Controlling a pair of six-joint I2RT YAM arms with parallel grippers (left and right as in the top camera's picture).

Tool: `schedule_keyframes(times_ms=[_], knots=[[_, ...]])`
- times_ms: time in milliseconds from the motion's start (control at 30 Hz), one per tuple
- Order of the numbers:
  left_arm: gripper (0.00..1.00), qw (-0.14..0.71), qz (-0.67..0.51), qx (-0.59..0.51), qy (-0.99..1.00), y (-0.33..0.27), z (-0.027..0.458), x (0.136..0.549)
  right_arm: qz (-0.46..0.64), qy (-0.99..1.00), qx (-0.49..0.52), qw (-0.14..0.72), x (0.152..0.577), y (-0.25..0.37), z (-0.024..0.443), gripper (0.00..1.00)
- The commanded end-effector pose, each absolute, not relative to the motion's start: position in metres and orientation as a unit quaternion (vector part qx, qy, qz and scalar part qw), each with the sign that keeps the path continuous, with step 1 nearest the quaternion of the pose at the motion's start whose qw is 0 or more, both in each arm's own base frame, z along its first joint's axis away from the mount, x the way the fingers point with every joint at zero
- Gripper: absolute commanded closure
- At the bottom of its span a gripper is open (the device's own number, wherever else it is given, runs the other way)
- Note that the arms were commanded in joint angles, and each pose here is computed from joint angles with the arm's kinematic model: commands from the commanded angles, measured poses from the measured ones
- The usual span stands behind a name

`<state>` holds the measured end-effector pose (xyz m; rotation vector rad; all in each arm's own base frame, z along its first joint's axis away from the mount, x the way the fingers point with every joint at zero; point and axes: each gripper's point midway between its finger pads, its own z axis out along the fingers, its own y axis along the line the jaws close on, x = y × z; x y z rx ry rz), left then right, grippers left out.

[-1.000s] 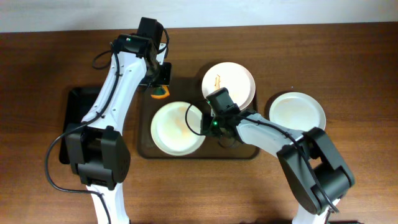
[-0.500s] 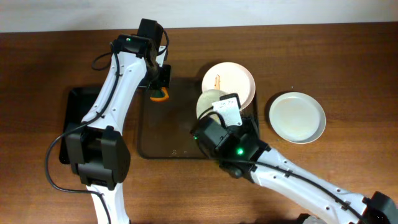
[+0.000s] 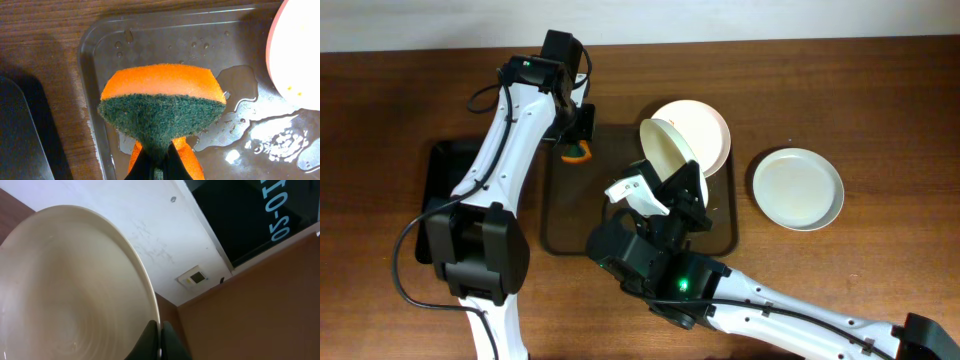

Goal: Clean dirty plates on tray and stack at the side
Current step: 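Lift the bottom plate with the right gripper and stack it on the side plate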

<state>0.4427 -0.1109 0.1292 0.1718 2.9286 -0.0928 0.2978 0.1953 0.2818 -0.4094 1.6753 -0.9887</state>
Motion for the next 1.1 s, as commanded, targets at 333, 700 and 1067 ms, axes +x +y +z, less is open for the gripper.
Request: schedule_keyframes(times_ms=[333,700,1067], knots=[[1.0,0.107,-0.031,0.052,0.992,-0.109,0.135,0.443,0.19,0.942,-0.046,0.274,0.286,0.239,0.169,0.96],[1.0,0.108,-0.031,0.052,0.992,-0.109,0.135,0.443,0.035,0.911,0.383,0.149,0.307,-0.106,0.093,0.96],[1.0,0.104,-0.03,0.052,0.993,-0.109,0.134,0.442,0.117,0.95,0.242,0.16,0.381,-0.043,0.128,0.62]])
